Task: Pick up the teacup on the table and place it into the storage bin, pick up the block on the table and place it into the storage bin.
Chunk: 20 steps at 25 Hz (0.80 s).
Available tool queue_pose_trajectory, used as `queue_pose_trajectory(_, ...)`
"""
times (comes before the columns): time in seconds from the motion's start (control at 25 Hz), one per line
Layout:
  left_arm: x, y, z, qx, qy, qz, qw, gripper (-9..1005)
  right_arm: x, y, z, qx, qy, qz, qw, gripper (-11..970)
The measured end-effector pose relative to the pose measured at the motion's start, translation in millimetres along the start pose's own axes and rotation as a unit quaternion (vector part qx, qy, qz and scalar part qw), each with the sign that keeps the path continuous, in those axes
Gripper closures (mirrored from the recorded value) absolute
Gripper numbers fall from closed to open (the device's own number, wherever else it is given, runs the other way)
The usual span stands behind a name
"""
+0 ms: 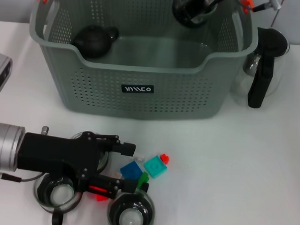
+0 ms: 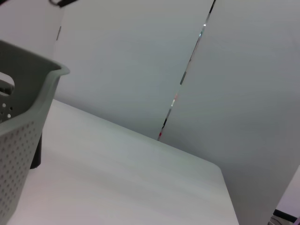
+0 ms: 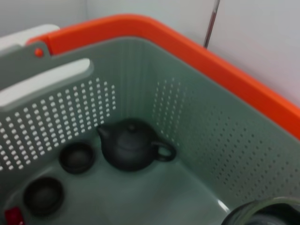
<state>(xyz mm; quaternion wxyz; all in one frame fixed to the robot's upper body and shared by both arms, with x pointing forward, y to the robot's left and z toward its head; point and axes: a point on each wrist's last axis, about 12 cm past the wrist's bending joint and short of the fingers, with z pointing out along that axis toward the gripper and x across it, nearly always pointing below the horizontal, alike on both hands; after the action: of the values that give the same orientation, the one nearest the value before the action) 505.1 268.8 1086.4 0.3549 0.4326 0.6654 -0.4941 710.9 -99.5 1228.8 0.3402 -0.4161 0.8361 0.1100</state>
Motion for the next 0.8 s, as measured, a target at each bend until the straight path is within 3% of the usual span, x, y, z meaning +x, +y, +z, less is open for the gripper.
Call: queue_pose_trajectory(0.8,3.5,0.1,-2.5,-0.011,-0.003,0.007,1.0,121,28.5,10.3,26.2,0.023,0.03,-0.019,0.999,902)
